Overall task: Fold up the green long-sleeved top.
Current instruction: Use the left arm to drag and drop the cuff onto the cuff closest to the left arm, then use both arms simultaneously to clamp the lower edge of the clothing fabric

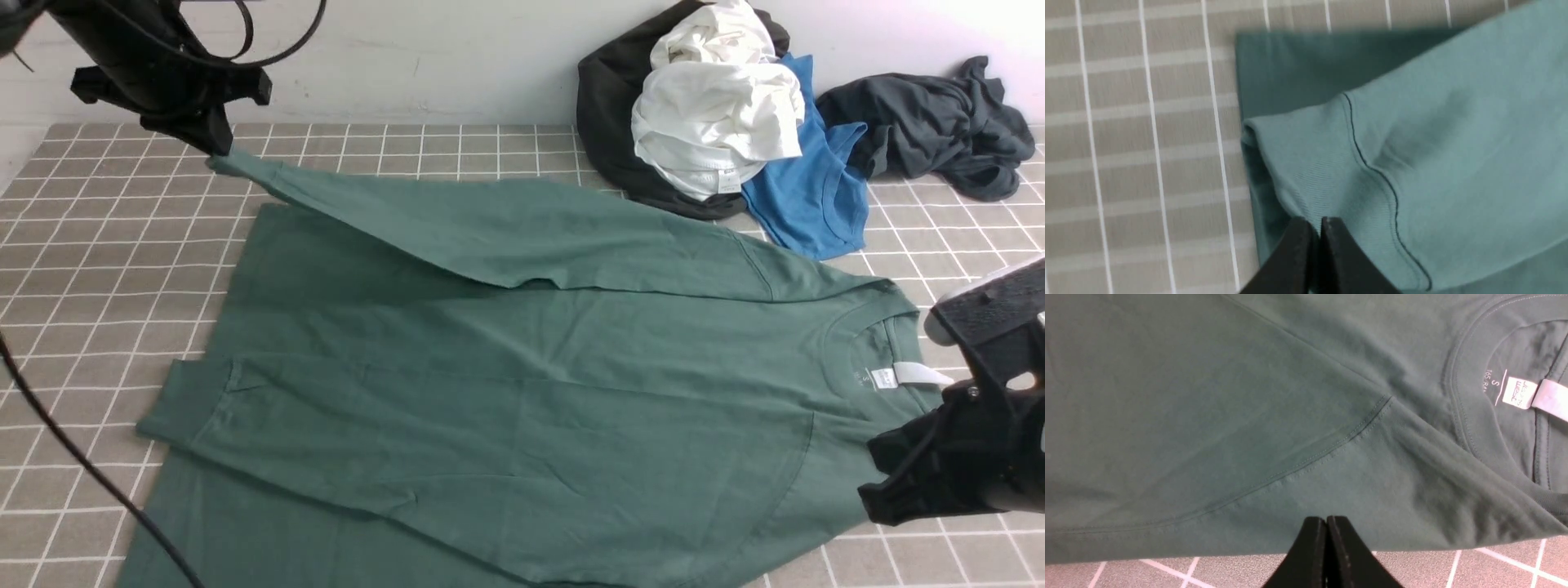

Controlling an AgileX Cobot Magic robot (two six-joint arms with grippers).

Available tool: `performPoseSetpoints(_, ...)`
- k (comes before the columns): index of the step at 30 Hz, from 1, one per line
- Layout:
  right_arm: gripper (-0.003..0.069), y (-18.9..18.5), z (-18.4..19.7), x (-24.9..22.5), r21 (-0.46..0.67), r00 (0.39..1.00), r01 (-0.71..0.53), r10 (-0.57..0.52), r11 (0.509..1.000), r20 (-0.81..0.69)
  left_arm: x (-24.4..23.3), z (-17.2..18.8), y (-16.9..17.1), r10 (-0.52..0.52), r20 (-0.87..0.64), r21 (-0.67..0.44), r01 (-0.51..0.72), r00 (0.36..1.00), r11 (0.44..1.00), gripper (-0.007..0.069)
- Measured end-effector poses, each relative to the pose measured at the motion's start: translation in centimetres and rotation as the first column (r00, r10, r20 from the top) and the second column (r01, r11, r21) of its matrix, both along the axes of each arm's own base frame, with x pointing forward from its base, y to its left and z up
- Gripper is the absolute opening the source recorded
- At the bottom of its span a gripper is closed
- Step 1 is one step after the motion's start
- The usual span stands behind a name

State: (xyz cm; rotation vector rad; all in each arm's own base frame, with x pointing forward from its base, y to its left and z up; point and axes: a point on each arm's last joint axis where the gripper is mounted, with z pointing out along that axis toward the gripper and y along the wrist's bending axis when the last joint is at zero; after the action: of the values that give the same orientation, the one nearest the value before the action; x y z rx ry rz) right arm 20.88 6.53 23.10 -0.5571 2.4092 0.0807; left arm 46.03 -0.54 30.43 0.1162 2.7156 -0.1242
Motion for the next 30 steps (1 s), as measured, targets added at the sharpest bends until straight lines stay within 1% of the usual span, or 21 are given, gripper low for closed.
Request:
performPoseSetpoints(1, -0.0010, 0.0, 0.0, 0.0, 0.000, 1.000, 0.000, 0.000, 1.000, 0.000, -1.2, 0.3, -0.2, 0.000, -0.022, 0.007, 0.000, 1.000, 1.000, 0.0002)
performPoseSetpoints(3, -0.0010, 0.0, 0.1, -0.1, 0.002, 1.000, 0.000, 0.000, 1.000, 0.006, -3.6, -0.3, -0.2, 0.011, -0.093, 0.027, -0.009, 0.996, 1.000, 0.0002)
performPoseSetpoints(4, -0.0010, 0.0, 0.2, -0.1, 0.003, 1.000, 0.000, 0.000, 1.000, 0.011, -5.2, -1.1, -0.1, 0.014, -0.141, 0.039, -0.008, 0.990, 0.999, 0.0002)
performPoseSetpoints(6, -0.0010, 0.0, 0.4, -0.1, 0.014, 1.000, 0.003, -0.003, 1.000, 0.029, -7.1, -2.5, 0.0, 0.018, -0.191, 0.057, -0.007, 0.981, 0.998, 0.0002)
performPoseSetpoints(7, -0.0010, 0.0, 0.4, 0.0, 0.014, 0.999, 0.003, -0.003, 1.000, 0.032, -7.3, -2.7, 0.0, 0.018, -0.195, 0.058, -0.007, 0.981, 0.998, 0.0002)
performPoseSetpoints(8, -0.0010, 0.1, 0.5, 0.1, 0.028, 0.999, 0.007, -0.008, 1.000, 0.053, -8.5, -4.0, 0.1, 0.008, -0.215, 0.067, 0.007, 0.977, 0.998, 0.0004)
performPoseSetpoints(11, -0.0010, 0.1, 0.8, 0.3, 0.048, 0.996, 0.013, -0.017, 0.999, 0.084, -9.8, -6.2, 0.1, -0.030, -0.244, 0.076, 0.050, 0.969, 0.996, 0.0029)
performPoseSetpoints(14, -0.0010, 0.2, 0.8, 0.3, 0.049, 0.996, 0.014, -0.018, 0.999, 0.084, -10.4, -6.9, 0.3, -0.053, -0.233, 0.100, 0.078, 0.971, 0.992, 0.0107)
performPoseSetpoints(16, -0.0010, 0.1, 0.8, 0.3, 0.048, 0.997, 0.014, -0.017, 0.999, 0.082, -10.7, -6.4, 0.4, -0.057, -0.219, 0.111, 0.083, 0.974, 0.990, 0.0179)
performPoseSetpoints(18, -0.0010, 0.2, 0.7, 0.2, 0.037, 0.997, 0.003, -0.006, 0.999, 0.070, -11.5, -5.6, 0.3, -0.061, -0.210, 0.108, 0.085, 0.976, 0.991, 0.0270)
performPoseSetpoints(20, -0.0010, 0.4, 0.5, -0.1, 0.015, 0.998, -0.029, 0.028, 0.999, 0.053, -13.0, -5.1, -0.2, -0.074, -0.222, 0.102, 0.098, 0.972, 0.990, 0.0347)
performPoseSetpoints(21, -0.0010, 0.6, 0.4, -0.3, -0.005, 0.997, -0.062, 0.062, 0.998, 0.034, -14.5, -5.1, -1.1, -0.103, -0.250, 0.101, 0.132, 0.963, 0.986, 0.0387)
performPoseSetpoints(22, -0.0010, 0.9, 0.3, -0.6, -0.023, 0.995, -0.095, 0.096, 0.995, 0.018, -15.7, -4.8, -1.7, -0.136, -0.256, 0.105, 0.167, 0.957, 0.980, 0.0412)
performPoseSetpoints(24, -0.0010, 1.5, 0.0, -1.1, -0.054, 0.985, -0.172, 0.171, 0.984, -0.013, -18.4, -5.1, -3.5, -0.244, -0.276, 0.126, 0.287, 0.930, 0.950, 0.0436)
performPoseSetpoints(26, -0.0010, 1.9, -0.1, -1.6, -0.075, 0.971, -0.236, 0.234, 0.969, -0.040, -21.2, -5.8, -5.1, -0.374, -0.299, 0.168, 0.434, 0.878, 0.885, 0.0446)
performPoseSetpoints(27, -0.0010, 2.4, -0.2, -2.0, -0.082, 0.957, -0.289, 0.284, 0.954, -0.060, -23.2, -6.9, -5.7, -0.471, -0.333, 0.206, 0.550, 0.817, 0.809, 0.0447)
performPoseSetpoints(28, -0.0010, 2.5, -0.3, -2.0, -0.084, 0.954, -0.297, 0.292, 0.951, -0.067, -23.5, -6.7, -6.0, -0.485, -0.330, 0.214, 0.564, 0.810, 0.797, 0.0447)
performPoseSetpoints(29, -0.0010, 2.9, -0.4, -2.4, -0.092, 0.936, -0.349, 0.342, 0.933, -0.083, -25.0, -8.0, -6.1, -0.570, -0.370, 0.252, 0.670, 0.733, 0.698, 0.0447)
performPoseSetpoints(30, -0.0010, 3.1, -0.4, -2.7, -0.093, 0.924, -0.379, 0.371, 0.921, -0.096, -26.0, -9.0, -6.1, -0.616, -0.398, 0.273, 0.729, 0.680, 0.628, 0.0447)
